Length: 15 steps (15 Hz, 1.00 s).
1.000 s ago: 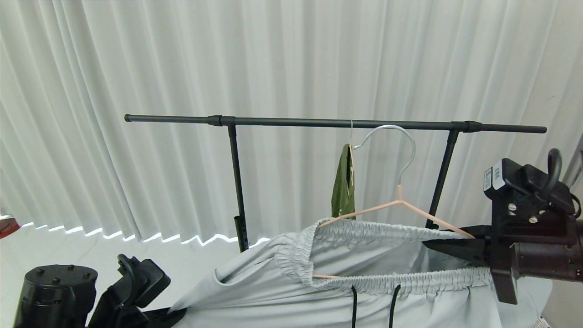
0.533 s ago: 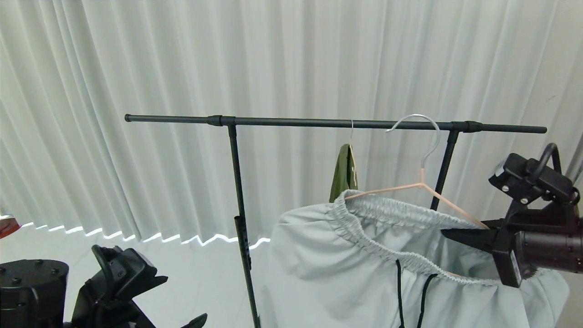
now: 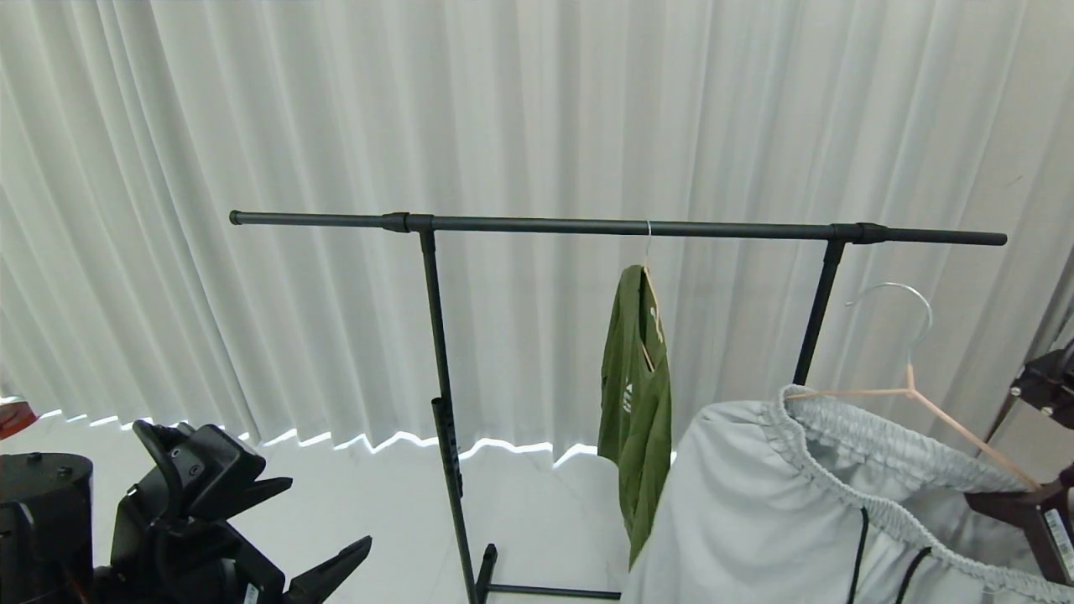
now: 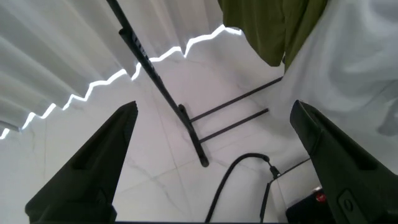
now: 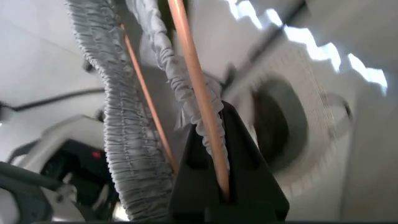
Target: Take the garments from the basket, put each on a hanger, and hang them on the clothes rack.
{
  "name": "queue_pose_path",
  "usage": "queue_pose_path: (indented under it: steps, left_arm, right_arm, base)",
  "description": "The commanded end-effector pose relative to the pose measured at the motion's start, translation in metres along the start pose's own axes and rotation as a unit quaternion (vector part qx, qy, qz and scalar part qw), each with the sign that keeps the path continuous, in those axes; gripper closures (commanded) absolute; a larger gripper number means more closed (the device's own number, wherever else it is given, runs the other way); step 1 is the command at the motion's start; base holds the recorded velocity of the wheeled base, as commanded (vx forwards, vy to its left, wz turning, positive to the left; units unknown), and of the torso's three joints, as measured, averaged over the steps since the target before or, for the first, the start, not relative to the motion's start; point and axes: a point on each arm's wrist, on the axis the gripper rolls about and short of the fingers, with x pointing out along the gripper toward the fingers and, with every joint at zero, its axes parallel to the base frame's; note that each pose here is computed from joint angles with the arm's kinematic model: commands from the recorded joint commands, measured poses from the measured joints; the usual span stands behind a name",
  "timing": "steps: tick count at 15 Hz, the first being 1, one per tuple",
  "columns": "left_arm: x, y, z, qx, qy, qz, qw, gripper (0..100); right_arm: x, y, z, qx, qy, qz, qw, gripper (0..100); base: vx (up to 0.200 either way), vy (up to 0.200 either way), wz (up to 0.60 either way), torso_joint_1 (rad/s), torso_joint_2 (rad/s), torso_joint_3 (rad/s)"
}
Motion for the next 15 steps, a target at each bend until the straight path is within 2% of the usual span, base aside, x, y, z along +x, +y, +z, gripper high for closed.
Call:
queue_pose_path:
  steps: [1,3,6,11,14,15]
  left_arm:
    - [0.001,0.000,0.000,0.000,0.001,0.001,1.0000,0]
    - [0.000,0.001,0.000,-0.001,0.000,0.005,1.0000,0]
    - [-0.001,0.002,0.001,-0.001,0.002,0.021,0.9998,0]
    - [-0.002,0.001,0.001,0.000,-0.002,0.018,0.9998,0]
    - [-0.003,0.001,0.002,0.001,-0.006,0.019,0.9998,0]
    - [-0.003,0.001,0.003,0.001,-0.006,0.019,0.9998,0]
  right_arm:
    - [-0.008,-0.009,-0.017,0.030,0.006,-0.042,0.9987,100]
    - [-0.006,-0.016,-0.018,0.051,0.007,-0.075,0.9959,100]
    - [0.005,-0.027,0.002,0.070,-0.039,-0.096,0.9922,100]
    - [0.017,-0.037,0.041,0.070,-0.067,-0.091,0.9911,100]
    - [0.021,-0.039,0.047,0.070,-0.066,-0.086,0.9917,100]
    - [0.025,-0.040,0.051,0.069,-0.076,-0.087,0.9909,100]
  base:
    - [0.000,0.000,0.00,0.000,0.00,0.000]
    - [0.000,0.000,0.00,0.000,0.00,0.000]
    - [0.000,0.000,0.00,0.000,0.00,0.000]
    - [0.200,0.000,0.00,-0.001,0.00,0.004]
    - [0.200,0.000,0.00,0.009,0.01,0.002]
    - [0.200,0.000,0.00,0.002,0.00,0.002]
